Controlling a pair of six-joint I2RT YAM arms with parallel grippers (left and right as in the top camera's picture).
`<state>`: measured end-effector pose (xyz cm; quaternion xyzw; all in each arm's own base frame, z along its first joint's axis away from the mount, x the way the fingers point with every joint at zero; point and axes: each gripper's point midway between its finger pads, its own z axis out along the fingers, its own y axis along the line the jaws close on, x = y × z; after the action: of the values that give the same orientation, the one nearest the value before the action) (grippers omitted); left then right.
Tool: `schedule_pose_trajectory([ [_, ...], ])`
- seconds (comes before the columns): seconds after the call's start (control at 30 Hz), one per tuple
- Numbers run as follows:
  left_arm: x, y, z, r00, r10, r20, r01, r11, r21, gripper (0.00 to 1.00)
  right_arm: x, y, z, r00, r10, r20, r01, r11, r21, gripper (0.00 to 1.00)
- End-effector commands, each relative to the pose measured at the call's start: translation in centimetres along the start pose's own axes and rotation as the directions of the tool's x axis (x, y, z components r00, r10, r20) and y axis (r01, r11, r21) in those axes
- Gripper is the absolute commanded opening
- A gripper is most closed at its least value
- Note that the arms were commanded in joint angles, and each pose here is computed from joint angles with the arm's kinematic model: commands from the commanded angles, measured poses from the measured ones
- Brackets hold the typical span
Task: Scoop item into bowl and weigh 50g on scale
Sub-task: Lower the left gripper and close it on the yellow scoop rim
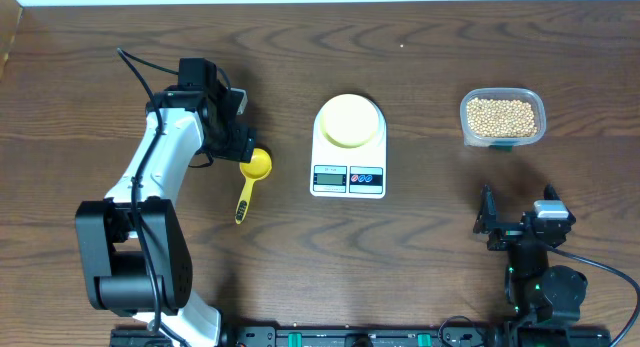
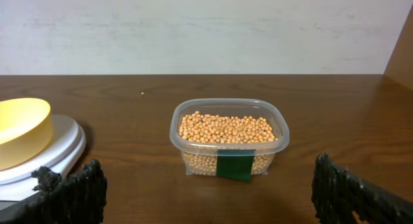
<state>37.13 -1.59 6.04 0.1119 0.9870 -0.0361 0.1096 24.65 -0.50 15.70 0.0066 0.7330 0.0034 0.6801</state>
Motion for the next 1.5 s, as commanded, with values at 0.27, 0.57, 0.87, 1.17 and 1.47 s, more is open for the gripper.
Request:
schedule_pose_trajectory([
  [0.27,1.3,0.1,3.1,0.996,0.05,-0.071,-0.049,0.999,0.014,0.81,0.1,0.1,0.0,1.0,-0.012,-0.004,0.012,1.0,-0.005,0.99],
  [0.57,2.5,0.1,5.8,0.987,0.07,-0.142,-0.066,0.997,0.037,0.81,0.1,0.1,0.0,1.0,-0.012,-0.004,0.012,1.0,-0.005,0.99],
  [0.87,2.3,0.1,5.8,0.988,0.07,-0.134,-0.066,0.997,0.034,0.81,0.1,0.1,0.0,1.0,-0.012,-0.003,0.012,1.0,-0.005,0.99],
  [1.17,1.9,0.2,5.9,0.991,0.072,-0.116,-0.069,0.997,0.029,0.79,0.1,0.1,0.0,1.0,-0.012,-0.003,0.012,1.0,-0.005,0.99],
  [1.47,0.9,0.5,6.0,0.994,0.075,-0.077,-0.074,0.997,0.017,0.27,0.1,0.1,0.0,1.0,-0.012,-0.004,0.012,1.0,-0.005,0.99],
])
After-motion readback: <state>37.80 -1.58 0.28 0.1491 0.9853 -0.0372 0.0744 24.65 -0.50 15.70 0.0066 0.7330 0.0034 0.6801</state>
